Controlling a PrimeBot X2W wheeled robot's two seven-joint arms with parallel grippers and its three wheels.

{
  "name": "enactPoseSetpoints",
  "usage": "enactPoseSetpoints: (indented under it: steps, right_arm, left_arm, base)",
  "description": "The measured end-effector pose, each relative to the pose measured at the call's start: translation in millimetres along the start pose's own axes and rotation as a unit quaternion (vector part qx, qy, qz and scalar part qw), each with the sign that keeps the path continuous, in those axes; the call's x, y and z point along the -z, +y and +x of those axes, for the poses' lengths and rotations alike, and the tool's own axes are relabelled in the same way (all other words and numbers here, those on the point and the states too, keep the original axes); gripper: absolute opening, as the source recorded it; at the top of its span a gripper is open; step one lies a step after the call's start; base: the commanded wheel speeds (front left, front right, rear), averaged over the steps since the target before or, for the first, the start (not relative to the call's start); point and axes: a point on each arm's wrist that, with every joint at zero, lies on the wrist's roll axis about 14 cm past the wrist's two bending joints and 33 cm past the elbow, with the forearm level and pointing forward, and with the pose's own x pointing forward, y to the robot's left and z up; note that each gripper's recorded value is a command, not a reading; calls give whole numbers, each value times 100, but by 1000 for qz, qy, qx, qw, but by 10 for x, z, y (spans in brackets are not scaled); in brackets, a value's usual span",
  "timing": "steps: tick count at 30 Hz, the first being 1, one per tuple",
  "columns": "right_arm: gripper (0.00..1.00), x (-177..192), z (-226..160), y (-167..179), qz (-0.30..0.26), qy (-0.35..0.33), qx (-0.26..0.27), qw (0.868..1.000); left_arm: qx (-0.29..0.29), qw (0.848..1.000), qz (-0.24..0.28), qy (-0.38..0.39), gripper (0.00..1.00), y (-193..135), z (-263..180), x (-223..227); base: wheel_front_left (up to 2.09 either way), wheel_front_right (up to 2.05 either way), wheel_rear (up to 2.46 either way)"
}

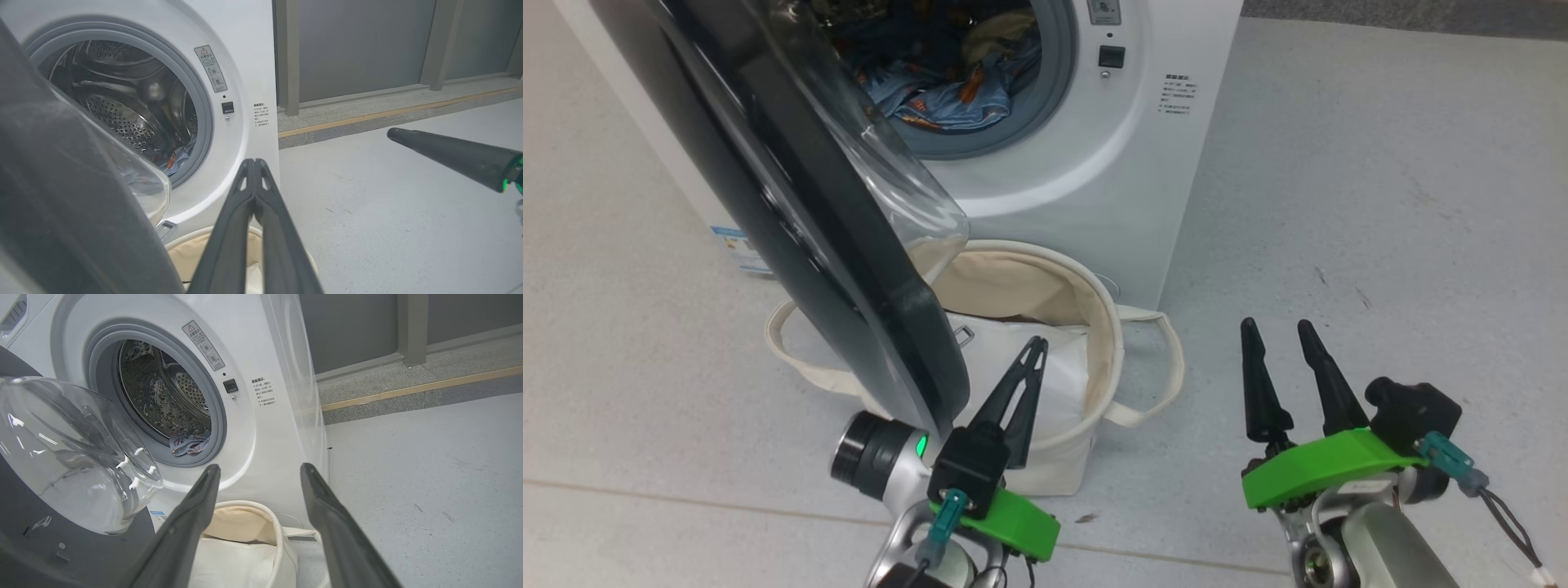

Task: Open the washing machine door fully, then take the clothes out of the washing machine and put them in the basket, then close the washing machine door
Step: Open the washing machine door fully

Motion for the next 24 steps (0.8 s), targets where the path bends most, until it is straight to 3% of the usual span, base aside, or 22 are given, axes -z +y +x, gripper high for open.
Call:
enactPoseSetpoints:
  steps: [13, 24]
  right_arm:
    - [100, 123, 85, 144, 10, 15, -22, 1000]
    - [100, 284, 208, 384, 15, 34, -59, 998]
  left_arm:
    - [-69, 997, 29, 21, 0, 347, -101, 142]
    - [-117, 992, 22, 36, 0, 591, -255, 207]
  base:
    - [0, 0, 0]
    - [0, 0, 0]
